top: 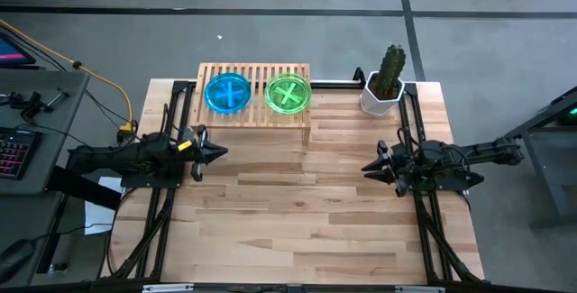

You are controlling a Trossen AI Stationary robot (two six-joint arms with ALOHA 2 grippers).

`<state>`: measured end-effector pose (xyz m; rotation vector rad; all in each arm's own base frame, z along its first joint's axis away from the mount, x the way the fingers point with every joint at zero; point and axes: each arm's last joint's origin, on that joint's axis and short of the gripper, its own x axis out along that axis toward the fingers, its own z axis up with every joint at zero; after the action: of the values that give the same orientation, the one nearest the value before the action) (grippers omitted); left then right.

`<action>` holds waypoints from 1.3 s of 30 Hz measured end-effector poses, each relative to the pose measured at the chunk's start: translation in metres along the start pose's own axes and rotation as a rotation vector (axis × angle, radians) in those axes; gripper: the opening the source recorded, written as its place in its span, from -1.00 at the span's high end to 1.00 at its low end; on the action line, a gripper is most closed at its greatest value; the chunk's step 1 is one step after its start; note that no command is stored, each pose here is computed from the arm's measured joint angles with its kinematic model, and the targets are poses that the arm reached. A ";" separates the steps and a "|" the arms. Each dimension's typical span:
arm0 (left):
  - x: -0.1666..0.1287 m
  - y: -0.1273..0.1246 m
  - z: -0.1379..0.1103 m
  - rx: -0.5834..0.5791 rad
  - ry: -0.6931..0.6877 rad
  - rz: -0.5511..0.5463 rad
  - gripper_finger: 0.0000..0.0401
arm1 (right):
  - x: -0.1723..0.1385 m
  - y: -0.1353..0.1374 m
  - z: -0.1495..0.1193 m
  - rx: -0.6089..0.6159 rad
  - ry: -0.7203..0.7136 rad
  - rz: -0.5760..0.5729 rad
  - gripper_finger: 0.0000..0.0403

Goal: Place and stack plates onto a shelf
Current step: Return to Home Position

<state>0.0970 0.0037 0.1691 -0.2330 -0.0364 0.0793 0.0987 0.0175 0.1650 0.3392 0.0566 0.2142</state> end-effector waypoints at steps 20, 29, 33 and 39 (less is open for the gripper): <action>0.000 0.000 0.000 0.000 0.002 0.000 1.00 | 0.000 0.000 0.000 0.070 0.001 -0.002 0.59; 0.000 0.000 0.000 0.000 0.003 0.000 1.00 | 0.000 0.000 0.000 0.070 0.001 -0.003 0.59; 0.000 0.000 0.000 0.000 0.003 0.000 1.00 | 0.000 0.000 0.000 0.070 0.001 -0.003 0.59; 0.000 0.000 0.000 0.001 0.004 0.000 1.00 | 0.000 0.000 0.000 0.070 0.001 -0.003 0.59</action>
<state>0.0973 0.0037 0.1689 -0.2325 -0.0329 0.0789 0.0987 0.0175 0.1648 0.4083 0.0660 0.2102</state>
